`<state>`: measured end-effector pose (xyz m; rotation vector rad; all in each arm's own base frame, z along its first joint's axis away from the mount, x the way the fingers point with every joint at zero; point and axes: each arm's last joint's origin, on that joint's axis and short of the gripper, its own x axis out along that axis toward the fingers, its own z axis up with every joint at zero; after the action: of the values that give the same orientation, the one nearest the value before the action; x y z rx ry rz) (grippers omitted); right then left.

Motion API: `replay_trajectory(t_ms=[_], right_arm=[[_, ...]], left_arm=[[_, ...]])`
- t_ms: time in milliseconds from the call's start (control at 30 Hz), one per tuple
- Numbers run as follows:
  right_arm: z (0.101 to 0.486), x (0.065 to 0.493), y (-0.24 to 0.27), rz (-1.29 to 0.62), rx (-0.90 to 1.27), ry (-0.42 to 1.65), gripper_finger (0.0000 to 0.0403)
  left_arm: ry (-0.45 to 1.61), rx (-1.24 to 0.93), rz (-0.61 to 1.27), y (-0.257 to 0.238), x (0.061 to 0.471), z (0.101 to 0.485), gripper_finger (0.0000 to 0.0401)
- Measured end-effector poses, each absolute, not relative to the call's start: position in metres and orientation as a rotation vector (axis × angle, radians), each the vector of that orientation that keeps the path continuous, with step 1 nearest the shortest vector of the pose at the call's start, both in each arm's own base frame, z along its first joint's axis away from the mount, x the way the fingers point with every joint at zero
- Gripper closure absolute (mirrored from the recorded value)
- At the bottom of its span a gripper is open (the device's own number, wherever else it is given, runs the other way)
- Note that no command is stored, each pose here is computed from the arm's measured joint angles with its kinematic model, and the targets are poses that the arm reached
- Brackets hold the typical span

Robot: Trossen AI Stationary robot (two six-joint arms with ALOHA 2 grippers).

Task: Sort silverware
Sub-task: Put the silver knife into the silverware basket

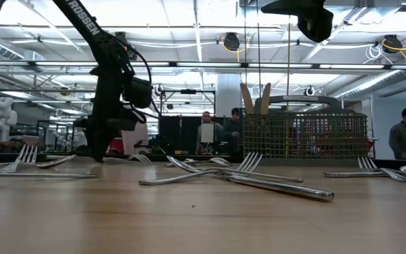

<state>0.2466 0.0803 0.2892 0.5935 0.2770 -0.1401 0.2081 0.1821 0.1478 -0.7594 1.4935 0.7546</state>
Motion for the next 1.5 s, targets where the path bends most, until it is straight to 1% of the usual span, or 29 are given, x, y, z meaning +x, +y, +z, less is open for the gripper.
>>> replay_trajectory(t_ms=[267, 567, 733, 1067, 1333, 1500], right_arm=[[0.289, 0.246, 0.080, -0.142, 0.591, 0.281, 0.0200], [0.289, 0.246, 0.080, -0.139, 0.571, 0.283, 0.0200], [0.289, 0.246, 0.080, -0.139, 0.565, 0.284, 0.0200], [0.289, 0.246, 0.080, -0.135, 0.542, 0.285, 0.0200], [0.289, 0.246, 0.080, -0.132, 0.538, 0.286, 0.0200], [0.289, 0.246, 0.080, -0.131, 0.538, 0.289, 0.0200]], left_arm=[[1.537, -0.778, 0.723, 0.179, 0.205, 0.149, 0.0340], [1.655, -0.813, 0.660, 0.170, 0.197, 0.151, 0.0340], [1.710, -0.868, 0.614, 0.165, 0.193, 0.153, 0.0340], [1.876, -0.905, 0.565, 0.155, 0.181, 0.159, 0.0340], [1.900, -0.904, 0.546, 0.152, 0.181, 0.162, 0.0340], [1.819, -0.827, 0.507, 0.146, 0.184, 0.174, 0.0340]])
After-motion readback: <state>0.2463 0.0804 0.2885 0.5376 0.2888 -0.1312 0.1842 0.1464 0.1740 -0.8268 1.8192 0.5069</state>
